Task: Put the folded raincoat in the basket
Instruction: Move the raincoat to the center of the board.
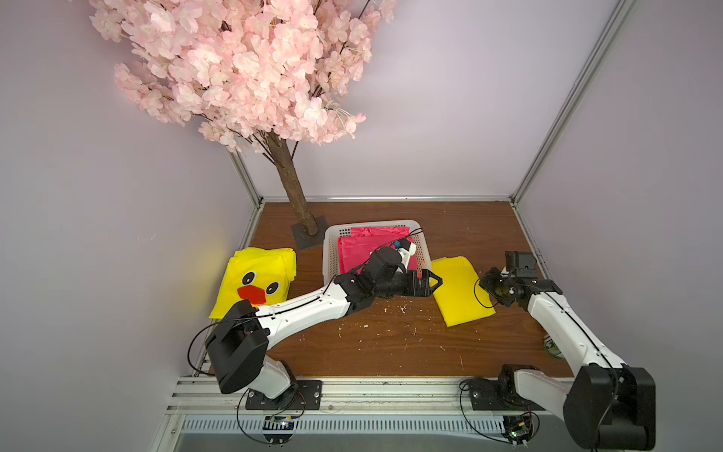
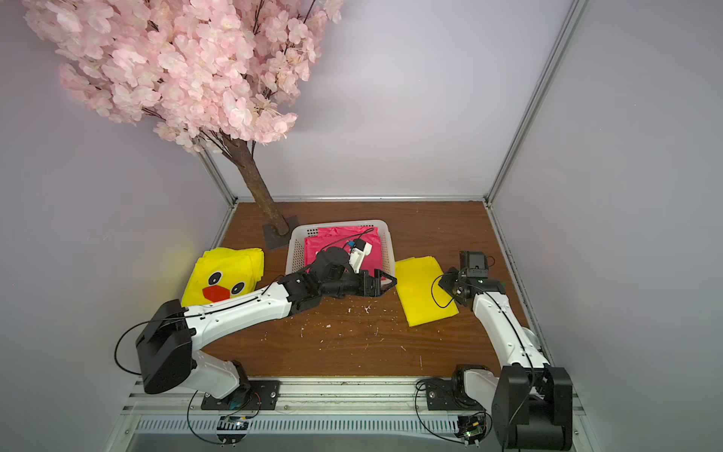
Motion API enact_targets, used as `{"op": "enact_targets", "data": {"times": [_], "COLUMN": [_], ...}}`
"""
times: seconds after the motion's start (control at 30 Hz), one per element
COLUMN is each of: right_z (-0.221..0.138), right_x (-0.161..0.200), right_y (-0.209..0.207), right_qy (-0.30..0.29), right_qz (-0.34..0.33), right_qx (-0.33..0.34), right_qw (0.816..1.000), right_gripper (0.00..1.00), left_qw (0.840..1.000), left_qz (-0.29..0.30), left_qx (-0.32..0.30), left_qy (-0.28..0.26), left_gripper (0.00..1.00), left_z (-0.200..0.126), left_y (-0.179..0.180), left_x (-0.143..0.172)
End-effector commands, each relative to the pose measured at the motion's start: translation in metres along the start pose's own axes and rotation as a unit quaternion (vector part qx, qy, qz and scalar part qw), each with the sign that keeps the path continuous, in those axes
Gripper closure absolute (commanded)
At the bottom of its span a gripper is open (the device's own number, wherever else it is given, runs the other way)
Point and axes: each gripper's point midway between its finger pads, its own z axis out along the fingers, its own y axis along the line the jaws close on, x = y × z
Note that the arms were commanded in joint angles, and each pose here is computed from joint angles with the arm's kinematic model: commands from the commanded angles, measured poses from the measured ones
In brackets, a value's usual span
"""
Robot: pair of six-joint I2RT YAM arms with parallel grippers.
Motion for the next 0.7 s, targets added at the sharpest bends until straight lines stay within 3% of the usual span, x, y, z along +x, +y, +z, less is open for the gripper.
{"op": "enact_targets", "data": {"times": [0.0,0.13,0.37,0.67], "right_z": [-0.010,-0.017,0.014,0.036], "right_x": [-0.006,-0.017,-0.012,0.004], "right_y": [0.006,0.008,0.000,-0.002], "right_qy": [-0.024,-0.048,0.007,0.056], "right_qz": [-0.011,-0.039,-0.090,-0.110], "right_qx": [0.000,0.012,0.064,0.060], "right_qw": [1.000,0.998,0.994,0.991], "right_gripper": [0.45,0.39,0.38,0.38], "left_qw": [1.000,0.999,0.995,0.986], "left_qz": [-0.010,-0.021,-0.071,-0.128], "left_qx": [-0.003,-0.021,-0.057,-0.095], "left_qy": [-0.022,-0.023,-0.035,-0.058], "left_gripper": [0.01,0.01,0.01,0.01], "left_z": [0.000,0.006,0.025,0.061], "left_y": [-0.004,0.009,0.040,0.047], "left_x": [0.000,0.014,0.031,0.054]}}
